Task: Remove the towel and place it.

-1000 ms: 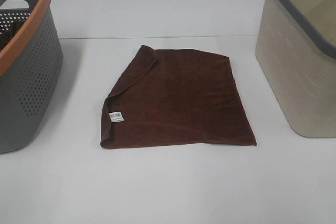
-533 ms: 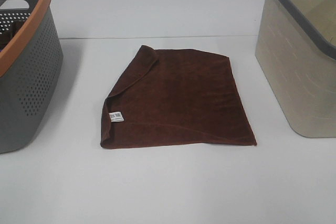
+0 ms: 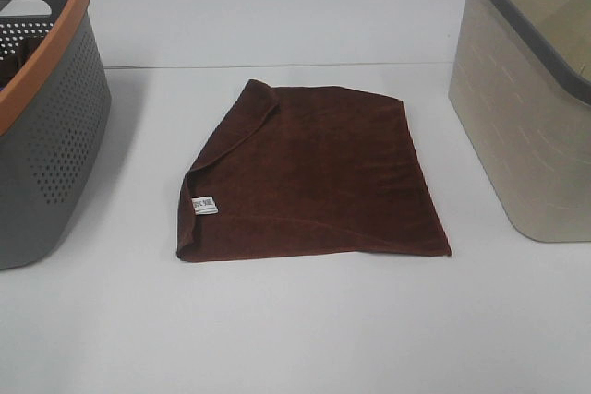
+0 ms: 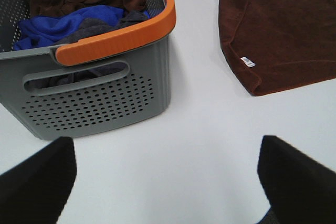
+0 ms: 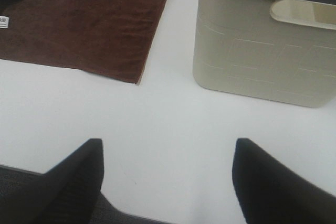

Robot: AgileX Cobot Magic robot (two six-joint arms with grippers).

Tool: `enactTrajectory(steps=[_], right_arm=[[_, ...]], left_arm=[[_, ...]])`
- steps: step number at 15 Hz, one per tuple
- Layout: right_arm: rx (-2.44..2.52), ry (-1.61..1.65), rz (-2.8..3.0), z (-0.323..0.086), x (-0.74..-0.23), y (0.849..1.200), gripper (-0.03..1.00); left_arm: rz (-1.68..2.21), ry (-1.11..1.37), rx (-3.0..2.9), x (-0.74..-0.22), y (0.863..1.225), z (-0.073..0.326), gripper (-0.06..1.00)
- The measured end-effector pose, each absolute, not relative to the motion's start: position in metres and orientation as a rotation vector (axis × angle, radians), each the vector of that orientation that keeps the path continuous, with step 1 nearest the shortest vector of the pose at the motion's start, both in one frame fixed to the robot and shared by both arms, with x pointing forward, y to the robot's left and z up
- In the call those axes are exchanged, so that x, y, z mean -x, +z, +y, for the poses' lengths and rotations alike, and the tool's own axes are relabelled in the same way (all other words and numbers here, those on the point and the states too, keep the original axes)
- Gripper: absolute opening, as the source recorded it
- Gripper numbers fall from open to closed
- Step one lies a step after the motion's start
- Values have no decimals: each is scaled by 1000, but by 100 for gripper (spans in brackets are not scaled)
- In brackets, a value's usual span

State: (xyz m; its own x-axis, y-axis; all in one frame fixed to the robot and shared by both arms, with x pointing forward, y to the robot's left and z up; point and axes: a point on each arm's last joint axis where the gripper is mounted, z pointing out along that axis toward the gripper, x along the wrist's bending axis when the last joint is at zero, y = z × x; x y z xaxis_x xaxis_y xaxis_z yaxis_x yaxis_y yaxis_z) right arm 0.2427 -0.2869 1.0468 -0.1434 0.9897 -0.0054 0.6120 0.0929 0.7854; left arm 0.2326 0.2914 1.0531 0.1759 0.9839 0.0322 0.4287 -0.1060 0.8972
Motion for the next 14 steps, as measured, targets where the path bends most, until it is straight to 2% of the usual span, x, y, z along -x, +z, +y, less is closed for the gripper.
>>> enactTrajectory(steps=[14], right_arm=[[-1499,938,1744,-286,-227,1046,67]], left_arm=[[1368,889,-1660,-233,1053,291,89]])
